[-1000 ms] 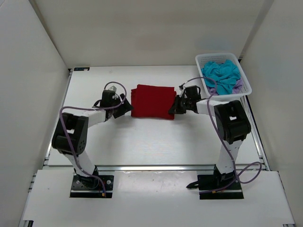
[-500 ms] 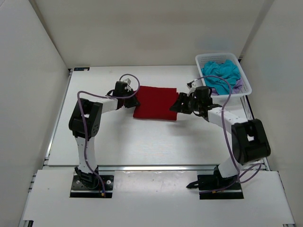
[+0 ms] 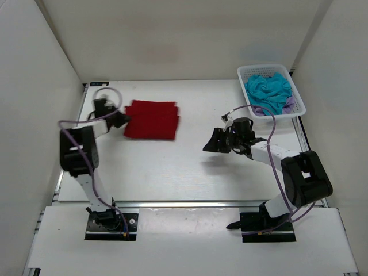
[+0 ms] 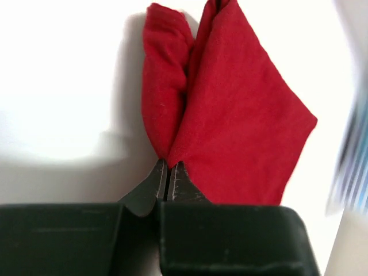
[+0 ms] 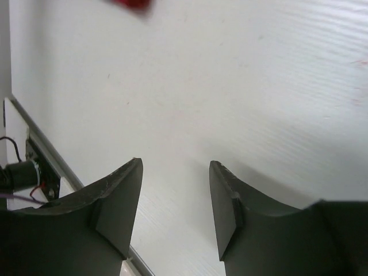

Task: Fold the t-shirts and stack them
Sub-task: Put the neatly folded tshirt into the corner of the board with the left arm

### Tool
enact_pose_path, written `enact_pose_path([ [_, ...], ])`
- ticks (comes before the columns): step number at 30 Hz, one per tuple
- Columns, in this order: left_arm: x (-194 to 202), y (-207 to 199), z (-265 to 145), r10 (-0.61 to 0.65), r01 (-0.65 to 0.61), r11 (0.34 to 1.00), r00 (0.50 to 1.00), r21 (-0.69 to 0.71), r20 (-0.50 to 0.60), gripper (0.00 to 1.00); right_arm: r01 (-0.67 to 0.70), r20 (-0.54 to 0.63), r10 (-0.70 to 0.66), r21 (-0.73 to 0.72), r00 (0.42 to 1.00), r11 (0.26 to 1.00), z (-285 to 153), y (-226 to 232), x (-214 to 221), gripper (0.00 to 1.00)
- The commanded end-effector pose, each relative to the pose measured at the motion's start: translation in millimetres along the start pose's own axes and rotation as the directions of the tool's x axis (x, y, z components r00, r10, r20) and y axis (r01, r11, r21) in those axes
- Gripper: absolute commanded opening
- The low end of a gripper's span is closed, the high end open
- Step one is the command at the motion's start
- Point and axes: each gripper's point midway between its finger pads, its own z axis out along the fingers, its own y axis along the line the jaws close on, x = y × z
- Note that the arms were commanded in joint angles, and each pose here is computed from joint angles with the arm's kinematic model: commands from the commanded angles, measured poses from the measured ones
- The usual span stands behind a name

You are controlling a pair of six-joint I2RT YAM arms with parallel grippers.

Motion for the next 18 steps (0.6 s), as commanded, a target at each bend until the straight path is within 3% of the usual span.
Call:
enact_pose_path([
  [1, -59.4, 78.7, -72.9, -0.203, 0.227, 0.97, 0.952, -0.082, 0.23, 0.0, 0.065, 0.005, -0.065, -0.085, 0.998, 0.994, 3.5, 20.0, 3.0, 0.48],
  [4, -62.0, 109.5, -91.7, -0.269, 0.31, 0.945, 0.918, -0.103, 0.292, 0.01, 0.084, -0.011, -0.086, -0.113, 0.996, 0.99, 3.8, 27.8, 14.5, 0.48],
  [9, -82.1, 121.1, -68.2, -0.341, 0.38, 0.921, 0.895, -0.089, 0.29, 0.02, 0.108, -0.049, -0.116, -0.14, 0.992, 0.984, -1.1, 41.3, 41.3, 0.48],
  [18, -148.6, 156.3, -25.5, -0.528, 0.58, 0.814, 0.748, -0.01, 0.403, 0.04, 0.072, -0.078, -0.084, -0.143, 0.993, 0.987, -13.2, 42.2, 68.3, 0.47],
])
